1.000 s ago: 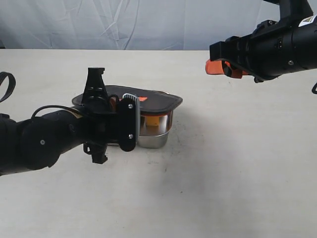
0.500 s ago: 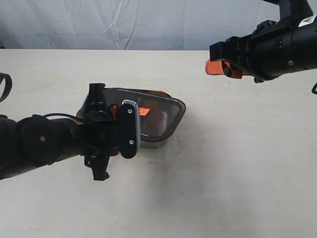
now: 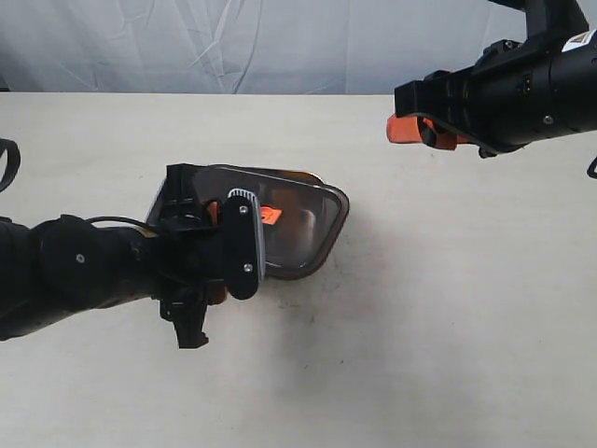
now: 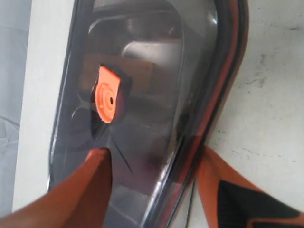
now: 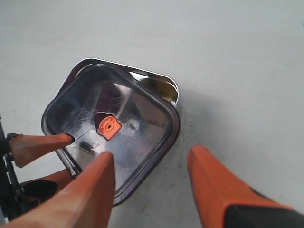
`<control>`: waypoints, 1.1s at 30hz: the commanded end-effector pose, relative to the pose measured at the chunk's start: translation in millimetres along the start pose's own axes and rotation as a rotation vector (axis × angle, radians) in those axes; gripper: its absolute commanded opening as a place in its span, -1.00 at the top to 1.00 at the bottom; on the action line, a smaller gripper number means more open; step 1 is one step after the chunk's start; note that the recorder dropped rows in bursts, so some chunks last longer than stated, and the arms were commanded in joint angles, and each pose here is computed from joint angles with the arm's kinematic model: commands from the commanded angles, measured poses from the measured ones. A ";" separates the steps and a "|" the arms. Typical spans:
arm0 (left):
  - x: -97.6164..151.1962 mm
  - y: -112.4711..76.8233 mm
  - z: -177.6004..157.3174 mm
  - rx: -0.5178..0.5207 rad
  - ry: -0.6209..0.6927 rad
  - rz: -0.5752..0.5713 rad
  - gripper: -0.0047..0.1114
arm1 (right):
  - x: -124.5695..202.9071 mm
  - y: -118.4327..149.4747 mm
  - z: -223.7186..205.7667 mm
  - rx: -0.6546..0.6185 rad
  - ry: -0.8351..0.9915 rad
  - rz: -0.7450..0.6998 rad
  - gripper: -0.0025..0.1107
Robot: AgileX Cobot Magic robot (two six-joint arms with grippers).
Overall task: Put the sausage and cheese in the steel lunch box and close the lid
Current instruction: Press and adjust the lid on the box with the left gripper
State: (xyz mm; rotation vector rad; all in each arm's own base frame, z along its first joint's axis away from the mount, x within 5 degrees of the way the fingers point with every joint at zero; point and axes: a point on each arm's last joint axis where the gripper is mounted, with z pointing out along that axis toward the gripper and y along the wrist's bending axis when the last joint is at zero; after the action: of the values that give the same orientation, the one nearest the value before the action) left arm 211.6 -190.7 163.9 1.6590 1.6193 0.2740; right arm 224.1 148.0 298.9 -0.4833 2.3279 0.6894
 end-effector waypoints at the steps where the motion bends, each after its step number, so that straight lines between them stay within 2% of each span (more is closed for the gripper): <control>1: 0.9 -5.0 0.3 0.031 0.004 -0.035 0.02 | -0.8 -0.9 -2.7 0.006 -0.004 -0.010 0.10; 26: 2.9 -5.7 0.3 0.038 0.029 -0.143 0.02 | -0.7 -1.1 -2.7 0.008 -0.003 -0.012 0.10; 33: 3.5 -6.6 -0.2 0.048 0.038 -0.204 0.02 | -0.7 -1.3 -2.7 0.011 -0.002 -0.017 0.10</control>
State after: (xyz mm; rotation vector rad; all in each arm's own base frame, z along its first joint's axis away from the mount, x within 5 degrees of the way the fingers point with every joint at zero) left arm 209.8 -188.5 161.1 1.5312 1.7872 0.1910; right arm 223.8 147.5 298.2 -0.4963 2.3332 0.6780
